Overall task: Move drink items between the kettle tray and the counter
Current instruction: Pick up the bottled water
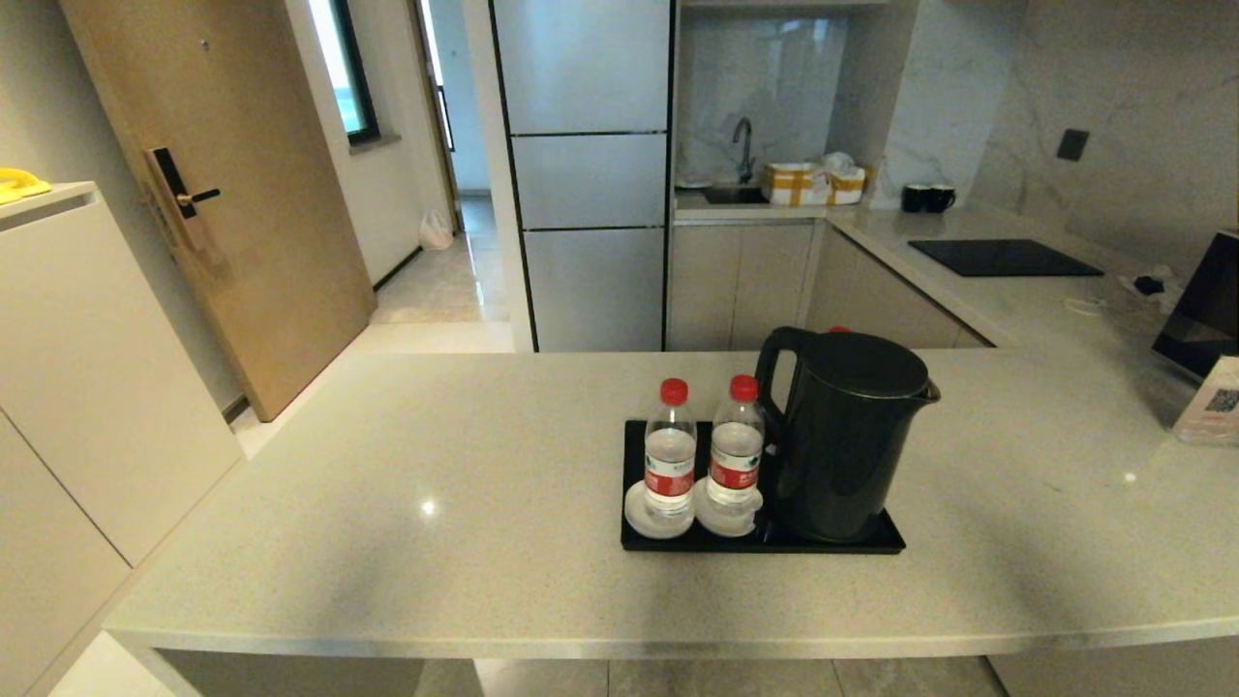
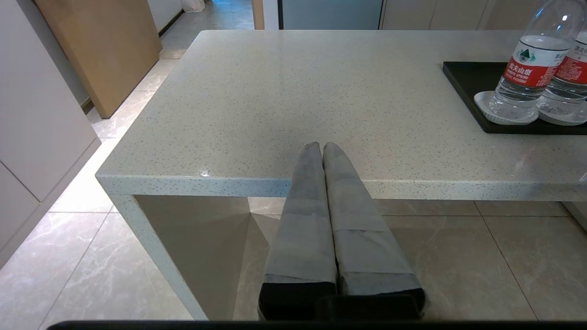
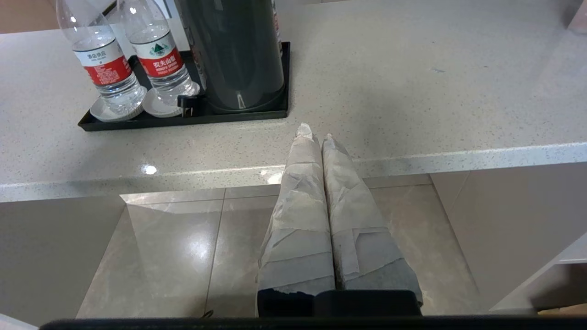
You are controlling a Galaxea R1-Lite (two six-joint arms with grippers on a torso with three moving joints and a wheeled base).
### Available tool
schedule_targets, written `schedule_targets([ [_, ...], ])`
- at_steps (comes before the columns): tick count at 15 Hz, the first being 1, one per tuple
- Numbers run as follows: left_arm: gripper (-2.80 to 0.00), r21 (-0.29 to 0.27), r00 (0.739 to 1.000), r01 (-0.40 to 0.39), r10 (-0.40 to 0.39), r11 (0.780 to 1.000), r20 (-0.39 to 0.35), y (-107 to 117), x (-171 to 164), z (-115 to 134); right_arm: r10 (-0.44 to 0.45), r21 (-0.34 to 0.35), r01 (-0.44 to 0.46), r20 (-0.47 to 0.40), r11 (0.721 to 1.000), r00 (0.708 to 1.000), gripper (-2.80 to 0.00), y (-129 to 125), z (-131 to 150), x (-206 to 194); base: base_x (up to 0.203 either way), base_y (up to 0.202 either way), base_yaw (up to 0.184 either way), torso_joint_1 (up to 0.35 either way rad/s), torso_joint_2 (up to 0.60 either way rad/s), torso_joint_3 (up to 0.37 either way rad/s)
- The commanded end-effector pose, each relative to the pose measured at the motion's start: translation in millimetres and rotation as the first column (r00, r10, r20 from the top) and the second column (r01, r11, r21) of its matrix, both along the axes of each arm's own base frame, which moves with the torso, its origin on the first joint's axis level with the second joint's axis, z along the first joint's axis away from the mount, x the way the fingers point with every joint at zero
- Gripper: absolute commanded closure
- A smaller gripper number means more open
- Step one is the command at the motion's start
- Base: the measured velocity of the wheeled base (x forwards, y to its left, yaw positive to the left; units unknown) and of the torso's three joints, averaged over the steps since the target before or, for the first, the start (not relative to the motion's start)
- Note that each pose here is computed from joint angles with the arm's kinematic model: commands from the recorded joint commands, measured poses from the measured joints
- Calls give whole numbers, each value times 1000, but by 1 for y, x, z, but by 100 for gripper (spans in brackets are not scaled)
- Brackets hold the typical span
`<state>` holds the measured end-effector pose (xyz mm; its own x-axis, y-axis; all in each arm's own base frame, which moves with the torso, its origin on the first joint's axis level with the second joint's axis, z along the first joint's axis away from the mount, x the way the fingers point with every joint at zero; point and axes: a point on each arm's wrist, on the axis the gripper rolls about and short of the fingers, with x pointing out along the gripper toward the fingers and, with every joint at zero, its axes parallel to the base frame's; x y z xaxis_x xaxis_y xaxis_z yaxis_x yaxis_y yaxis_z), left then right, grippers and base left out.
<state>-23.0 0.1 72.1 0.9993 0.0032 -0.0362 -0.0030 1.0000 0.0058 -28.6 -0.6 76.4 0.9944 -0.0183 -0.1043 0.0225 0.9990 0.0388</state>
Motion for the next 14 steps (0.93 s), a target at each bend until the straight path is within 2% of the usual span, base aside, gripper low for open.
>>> schedule_targets([
  [1, 0, 0, 1000, 0, 0, 1000, 0, 0, 0, 0, 1, 0, -1, -1, 1000, 1000, 0, 0, 0, 0, 0, 0, 0, 0, 0, 0],
  [9, 0, 0, 1000, 0, 0, 1000, 0, 0, 0, 0, -1, -8, 1, -16, 1000, 1000, 0, 0, 2, 0, 0, 0, 0, 0, 0, 0],
  [11, 0, 0, 1000, 0, 0, 1000, 0, 0, 0, 0, -1, 14, 1, 13, 1000, 1000, 0, 0, 35, -1, 0, 0, 0, 0, 0, 0],
  [12, 0, 0, 1000, 0, 0, 1000, 1, 0, 0, 0, 1, 51, -3, 40, 999, 999, 0, 0, 69, 0, 0, 0, 0, 0, 0, 0],
  [13, 0, 0, 1000, -1, 1, 1000, 1, 0, 0, 0, 17, 92, -20, 29, 996, 999, 0, 0, 106, 11, 0, 0, 0, 0, 0, 0],
  [14, 0, 0, 1000, -1, 1, 1000, -1, 0, 0, 0, 55, 125, -52, -22, 991, 998, 0, 1, 129, 27, 0, 0, 0, 0, 0, 0],
])
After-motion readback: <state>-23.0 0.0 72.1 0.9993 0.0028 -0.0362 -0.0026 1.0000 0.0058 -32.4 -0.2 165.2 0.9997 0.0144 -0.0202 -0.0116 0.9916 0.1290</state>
